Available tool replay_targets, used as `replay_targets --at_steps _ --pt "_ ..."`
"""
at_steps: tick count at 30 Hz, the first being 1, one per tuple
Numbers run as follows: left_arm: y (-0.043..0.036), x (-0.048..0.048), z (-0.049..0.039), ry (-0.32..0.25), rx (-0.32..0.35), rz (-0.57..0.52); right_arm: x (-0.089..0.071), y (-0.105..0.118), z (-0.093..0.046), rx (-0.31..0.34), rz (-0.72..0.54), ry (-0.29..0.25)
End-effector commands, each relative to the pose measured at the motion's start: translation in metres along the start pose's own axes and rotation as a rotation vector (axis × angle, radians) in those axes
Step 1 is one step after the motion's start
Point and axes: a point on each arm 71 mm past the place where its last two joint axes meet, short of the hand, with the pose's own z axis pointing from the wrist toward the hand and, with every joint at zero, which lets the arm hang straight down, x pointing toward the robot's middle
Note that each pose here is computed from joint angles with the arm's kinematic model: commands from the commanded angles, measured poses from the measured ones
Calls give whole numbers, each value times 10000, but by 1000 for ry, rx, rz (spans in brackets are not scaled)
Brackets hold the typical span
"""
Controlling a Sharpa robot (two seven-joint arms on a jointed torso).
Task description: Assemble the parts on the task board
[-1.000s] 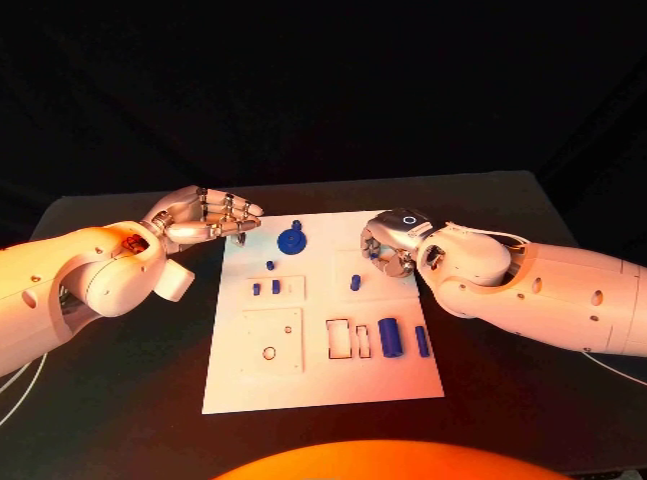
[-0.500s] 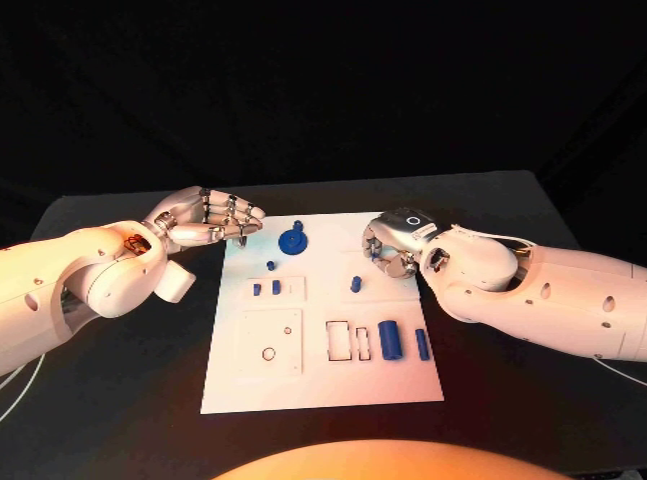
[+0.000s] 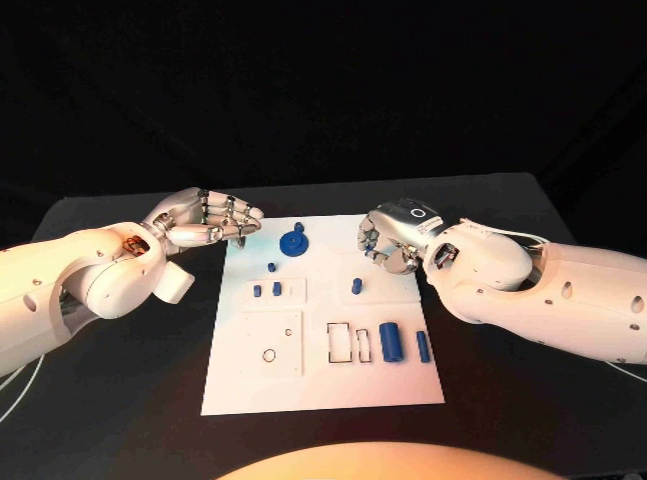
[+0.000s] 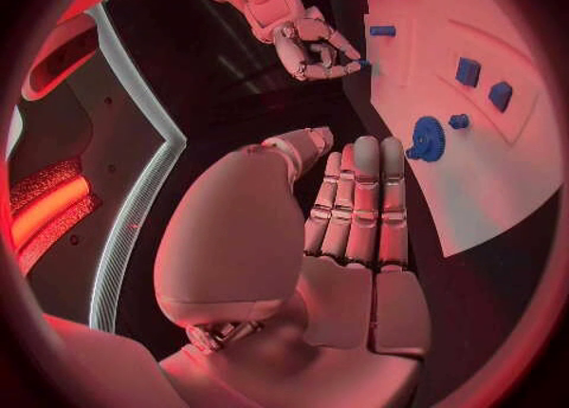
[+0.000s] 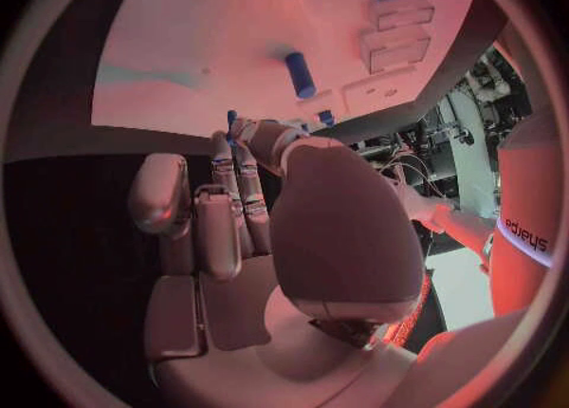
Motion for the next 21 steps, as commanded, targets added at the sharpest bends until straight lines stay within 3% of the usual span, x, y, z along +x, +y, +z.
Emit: replay_targets --at_steps 1,8,21 --pt "-19 4 0 -3 16 -17 -49 105 -20 -38 54 -42" --pt "-28 6 5 -14 24 -44 -30 422 -81 -124 124 -62" --pt "-34 -30 4 -61 37 -94 284 893 -57 -244 220 -6"
